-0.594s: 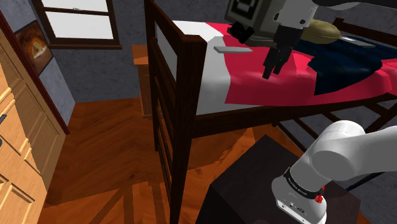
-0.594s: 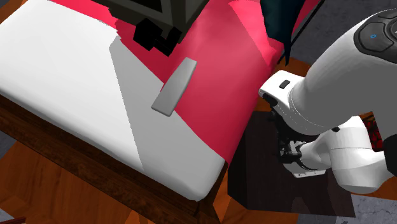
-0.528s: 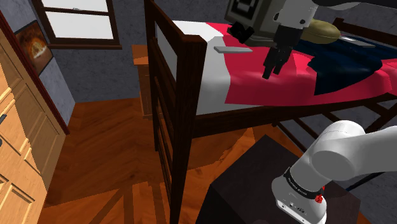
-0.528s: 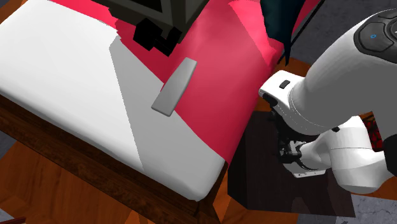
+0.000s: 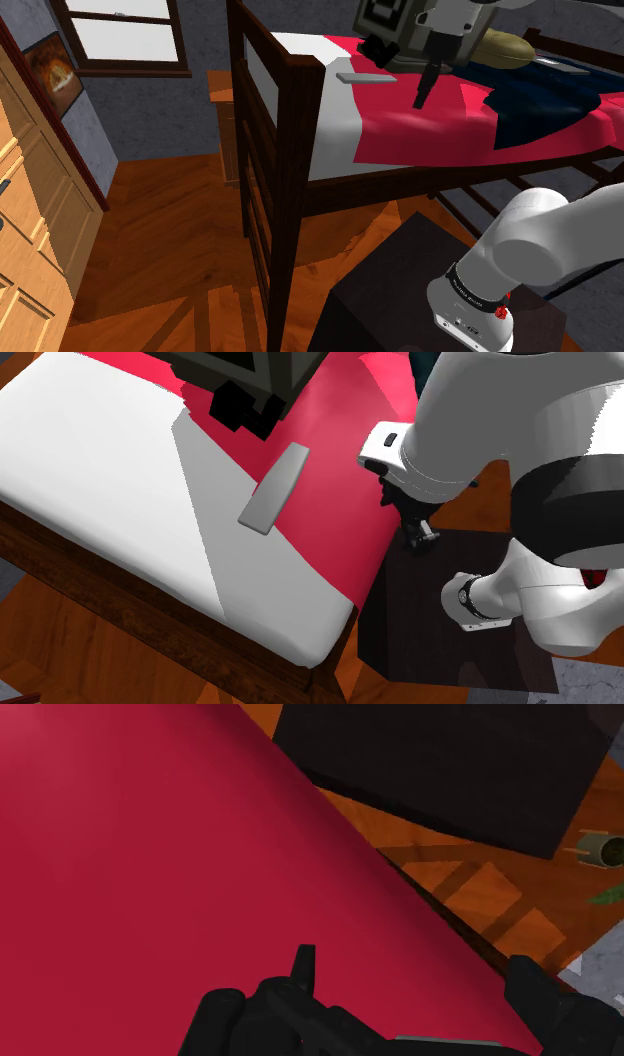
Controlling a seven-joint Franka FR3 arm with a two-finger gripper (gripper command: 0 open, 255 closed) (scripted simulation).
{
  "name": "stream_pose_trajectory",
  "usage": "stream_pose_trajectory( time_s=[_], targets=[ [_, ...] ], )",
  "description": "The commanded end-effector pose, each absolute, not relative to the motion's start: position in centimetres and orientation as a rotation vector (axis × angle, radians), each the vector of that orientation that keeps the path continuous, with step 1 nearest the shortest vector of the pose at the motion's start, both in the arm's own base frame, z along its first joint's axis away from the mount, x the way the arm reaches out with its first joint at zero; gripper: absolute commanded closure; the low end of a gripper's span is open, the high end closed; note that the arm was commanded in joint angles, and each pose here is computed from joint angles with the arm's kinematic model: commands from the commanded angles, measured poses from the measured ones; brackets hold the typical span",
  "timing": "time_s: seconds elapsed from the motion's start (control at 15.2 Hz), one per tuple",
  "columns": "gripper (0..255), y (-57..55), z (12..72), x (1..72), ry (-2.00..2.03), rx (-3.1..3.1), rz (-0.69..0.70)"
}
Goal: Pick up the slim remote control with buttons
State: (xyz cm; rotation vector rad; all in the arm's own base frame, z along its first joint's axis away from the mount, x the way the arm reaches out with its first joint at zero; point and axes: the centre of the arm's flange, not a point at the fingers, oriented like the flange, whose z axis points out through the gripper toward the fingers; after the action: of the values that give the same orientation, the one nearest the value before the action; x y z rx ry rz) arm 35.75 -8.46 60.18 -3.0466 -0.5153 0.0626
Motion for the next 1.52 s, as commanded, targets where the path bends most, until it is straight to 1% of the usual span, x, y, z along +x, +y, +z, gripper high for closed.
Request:
stream_pose_trajectory(
  time_s=[0.0, 0.59, 1.12, 1.45],
  targets=[
    [0, -10.3, 60.3, 37.7, -0.662, -3.024, 0.056],
    [0, -15.4, 61.1, 47.8, -1.258, -2.848, 0.025],
    [0, -16.4, 62.0, 57.7, -1.743, -2.601, -0.003],
    [0, -16.4, 59.3, 57.7, -1.743, -2.601, -0.003]
  ],
)
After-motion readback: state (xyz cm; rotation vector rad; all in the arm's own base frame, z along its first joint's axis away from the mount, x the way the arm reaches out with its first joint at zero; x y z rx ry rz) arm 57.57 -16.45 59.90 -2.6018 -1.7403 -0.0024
